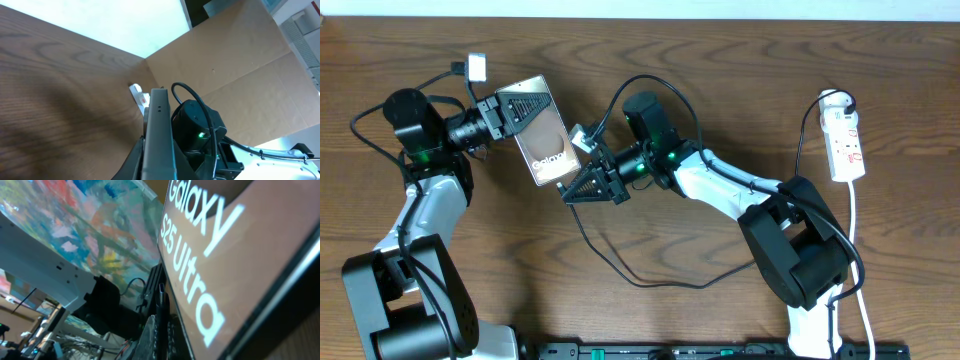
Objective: Plug charger to phone and switch on socket
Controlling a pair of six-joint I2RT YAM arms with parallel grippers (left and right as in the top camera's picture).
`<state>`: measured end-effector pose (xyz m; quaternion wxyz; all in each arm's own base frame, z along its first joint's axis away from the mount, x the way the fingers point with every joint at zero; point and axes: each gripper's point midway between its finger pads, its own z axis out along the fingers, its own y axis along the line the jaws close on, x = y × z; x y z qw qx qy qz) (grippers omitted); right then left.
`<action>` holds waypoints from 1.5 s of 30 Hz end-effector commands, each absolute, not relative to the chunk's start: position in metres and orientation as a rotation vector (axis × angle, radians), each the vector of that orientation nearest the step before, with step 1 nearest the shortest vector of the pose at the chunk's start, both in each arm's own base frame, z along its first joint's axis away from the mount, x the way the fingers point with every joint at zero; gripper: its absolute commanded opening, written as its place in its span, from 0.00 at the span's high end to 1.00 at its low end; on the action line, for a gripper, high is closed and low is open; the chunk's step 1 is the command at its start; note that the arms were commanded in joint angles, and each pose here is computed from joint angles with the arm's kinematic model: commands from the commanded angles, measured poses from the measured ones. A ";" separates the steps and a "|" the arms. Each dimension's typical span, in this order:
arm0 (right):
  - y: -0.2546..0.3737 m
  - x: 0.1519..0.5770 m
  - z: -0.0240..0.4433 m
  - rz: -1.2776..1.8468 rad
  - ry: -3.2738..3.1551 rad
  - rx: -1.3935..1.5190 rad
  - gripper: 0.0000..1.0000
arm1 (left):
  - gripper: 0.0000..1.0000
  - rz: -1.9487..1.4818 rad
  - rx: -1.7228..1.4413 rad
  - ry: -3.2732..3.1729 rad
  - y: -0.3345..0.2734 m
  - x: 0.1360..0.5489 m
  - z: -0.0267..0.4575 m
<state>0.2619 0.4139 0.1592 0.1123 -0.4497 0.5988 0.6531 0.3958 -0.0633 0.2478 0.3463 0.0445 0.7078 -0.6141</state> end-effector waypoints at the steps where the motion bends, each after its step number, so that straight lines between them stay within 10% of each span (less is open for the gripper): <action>1: 0.413 0.270 0.156 1.895 1.782 -1.290 0.99 | 0.93 -1.601 0.115 1.839 -0.065 0.394 0.248; 45: 0.412 0.271 0.158 1.897 1.764 -1.294 0.99 | 0.93 -1.624 0.168 1.842 -0.068 0.387 0.248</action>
